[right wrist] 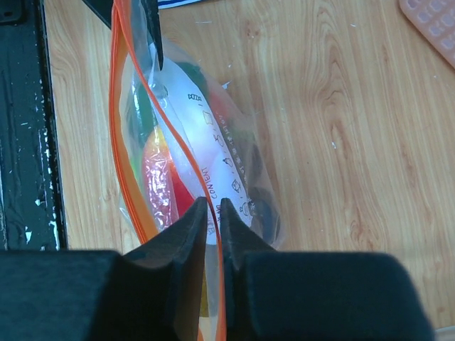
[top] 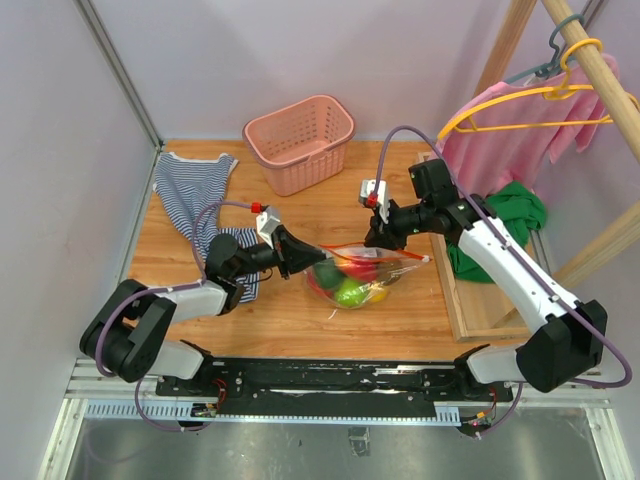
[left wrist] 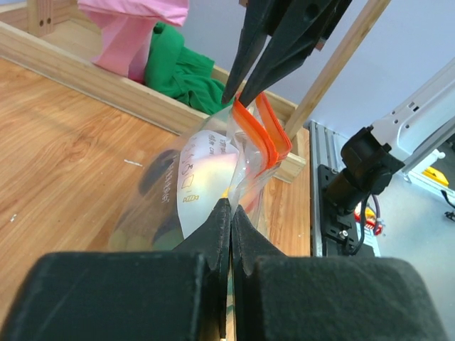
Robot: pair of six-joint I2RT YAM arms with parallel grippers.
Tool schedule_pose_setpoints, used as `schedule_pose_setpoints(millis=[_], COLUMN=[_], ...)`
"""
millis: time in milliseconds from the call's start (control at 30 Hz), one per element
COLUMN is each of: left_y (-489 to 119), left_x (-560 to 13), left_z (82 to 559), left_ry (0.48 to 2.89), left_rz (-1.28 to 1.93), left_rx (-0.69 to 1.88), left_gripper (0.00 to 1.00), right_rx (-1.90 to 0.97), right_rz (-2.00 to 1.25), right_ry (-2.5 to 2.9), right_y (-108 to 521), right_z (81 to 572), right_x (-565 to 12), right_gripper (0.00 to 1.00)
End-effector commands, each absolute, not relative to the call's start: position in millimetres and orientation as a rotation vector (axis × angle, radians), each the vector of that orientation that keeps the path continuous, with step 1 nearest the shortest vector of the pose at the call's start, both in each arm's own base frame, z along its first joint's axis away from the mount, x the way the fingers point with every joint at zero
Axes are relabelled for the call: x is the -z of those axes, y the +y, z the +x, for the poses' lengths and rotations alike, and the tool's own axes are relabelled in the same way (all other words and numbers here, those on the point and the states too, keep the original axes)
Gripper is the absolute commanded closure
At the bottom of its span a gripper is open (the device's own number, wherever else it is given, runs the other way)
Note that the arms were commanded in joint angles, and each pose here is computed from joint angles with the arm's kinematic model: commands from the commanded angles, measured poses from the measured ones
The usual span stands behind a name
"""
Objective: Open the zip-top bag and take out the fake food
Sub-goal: Open the zipper of the food storage bag at the center of the board.
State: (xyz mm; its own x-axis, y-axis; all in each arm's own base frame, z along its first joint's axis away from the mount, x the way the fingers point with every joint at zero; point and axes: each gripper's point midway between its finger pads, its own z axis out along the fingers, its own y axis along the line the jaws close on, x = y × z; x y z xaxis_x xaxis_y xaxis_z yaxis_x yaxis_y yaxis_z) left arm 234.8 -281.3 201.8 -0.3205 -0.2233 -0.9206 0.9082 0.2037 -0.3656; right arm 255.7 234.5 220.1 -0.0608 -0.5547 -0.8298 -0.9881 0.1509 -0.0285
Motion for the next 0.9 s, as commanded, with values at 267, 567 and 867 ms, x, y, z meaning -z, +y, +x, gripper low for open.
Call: schedule_pose_setpoints(millis=[267, 567, 867], left_y=[-269, -247, -217], left_x=[-221, -225, -220], left_z=[235, 234, 231], left_ry=[1.425, 1.469, 1.544], left_rz=[0.47, 0.232, -0.085], left_rx=[1.394, 1.38, 1.378], left_gripper=[0.91, 0.58, 0.3], right_rx=[-0.831, -0.967, -1.051], right_rz=[-1.455, -1.29, -1.189], right_ry=[1.717, 1.692, 1.656], right_y=[239, 235, 227], right_z=[242, 244, 247], right_x=[-212, -230, -247], right_gripper=[0.99, 0.99, 0.99])
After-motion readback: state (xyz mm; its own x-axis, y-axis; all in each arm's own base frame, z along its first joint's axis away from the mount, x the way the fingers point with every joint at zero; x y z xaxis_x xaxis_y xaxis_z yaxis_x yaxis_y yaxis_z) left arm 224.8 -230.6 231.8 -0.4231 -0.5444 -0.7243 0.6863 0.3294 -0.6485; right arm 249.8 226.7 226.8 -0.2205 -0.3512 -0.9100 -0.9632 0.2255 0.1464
